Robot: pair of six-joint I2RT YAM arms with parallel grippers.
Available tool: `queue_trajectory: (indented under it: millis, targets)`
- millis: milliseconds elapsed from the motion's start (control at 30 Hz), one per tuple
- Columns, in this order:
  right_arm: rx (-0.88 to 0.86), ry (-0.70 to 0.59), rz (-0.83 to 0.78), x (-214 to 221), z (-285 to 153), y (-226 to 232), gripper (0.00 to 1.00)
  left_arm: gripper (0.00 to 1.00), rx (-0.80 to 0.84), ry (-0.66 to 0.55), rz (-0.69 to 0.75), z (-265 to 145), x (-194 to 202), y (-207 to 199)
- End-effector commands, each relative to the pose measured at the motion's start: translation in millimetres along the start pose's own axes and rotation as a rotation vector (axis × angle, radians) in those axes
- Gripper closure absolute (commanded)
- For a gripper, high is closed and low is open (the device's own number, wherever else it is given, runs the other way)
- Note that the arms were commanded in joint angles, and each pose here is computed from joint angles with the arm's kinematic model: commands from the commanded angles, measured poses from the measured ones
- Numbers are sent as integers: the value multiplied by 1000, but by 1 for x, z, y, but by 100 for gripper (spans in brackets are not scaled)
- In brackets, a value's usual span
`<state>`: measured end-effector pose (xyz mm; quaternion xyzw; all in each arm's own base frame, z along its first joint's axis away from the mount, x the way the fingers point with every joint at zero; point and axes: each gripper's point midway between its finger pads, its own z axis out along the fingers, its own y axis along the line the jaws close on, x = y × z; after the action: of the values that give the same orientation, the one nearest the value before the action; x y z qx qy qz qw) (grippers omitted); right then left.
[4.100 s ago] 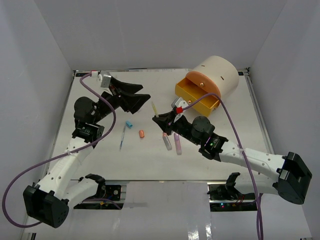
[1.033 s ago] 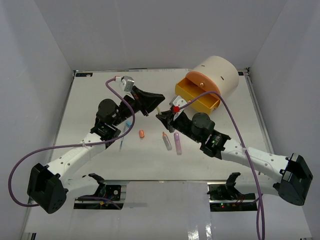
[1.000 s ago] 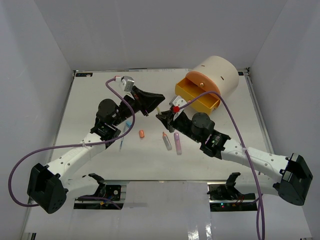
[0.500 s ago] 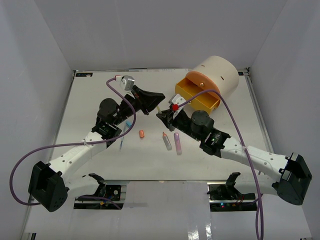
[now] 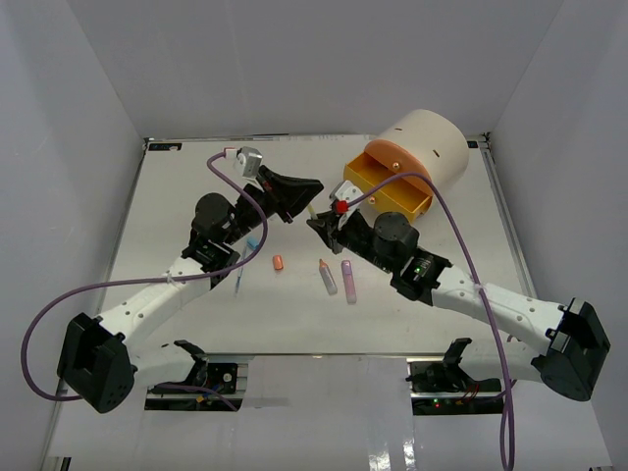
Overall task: Sort the stationery into containers
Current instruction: Close the pen cap on the pen.
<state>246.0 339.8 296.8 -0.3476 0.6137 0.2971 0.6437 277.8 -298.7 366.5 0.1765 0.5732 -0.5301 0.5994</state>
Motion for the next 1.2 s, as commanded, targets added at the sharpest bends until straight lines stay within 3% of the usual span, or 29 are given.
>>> queue_trajectory:
  millis: [0, 267, 567, 767, 1000, 1167]
  targets:
    - [61, -670, -8, -217, -38, -21, 92, 100, 12, 426, -251, -34, 127, -1]
    - [53, -648, -4, -206, -35, -18, 92, 100, 14, 405, -229, -28, 115, -3]
    - [20, -507, 8, -154, -26, -11, 92, 100, -24, 306, -88, -13, 67, -4]
    - [-6, -444, 30, -127, -22, -5, 92, 97, 10, 284, -74, -10, 63, -8]
    - [-10, -397, 37, -108, -20, -3, 92, 86, 16, 252, -68, -6, 55, -10]
    - [-28, -304, 38, -76, -14, 2, 92, 63, -3, 212, -55, -1, 41, -10]
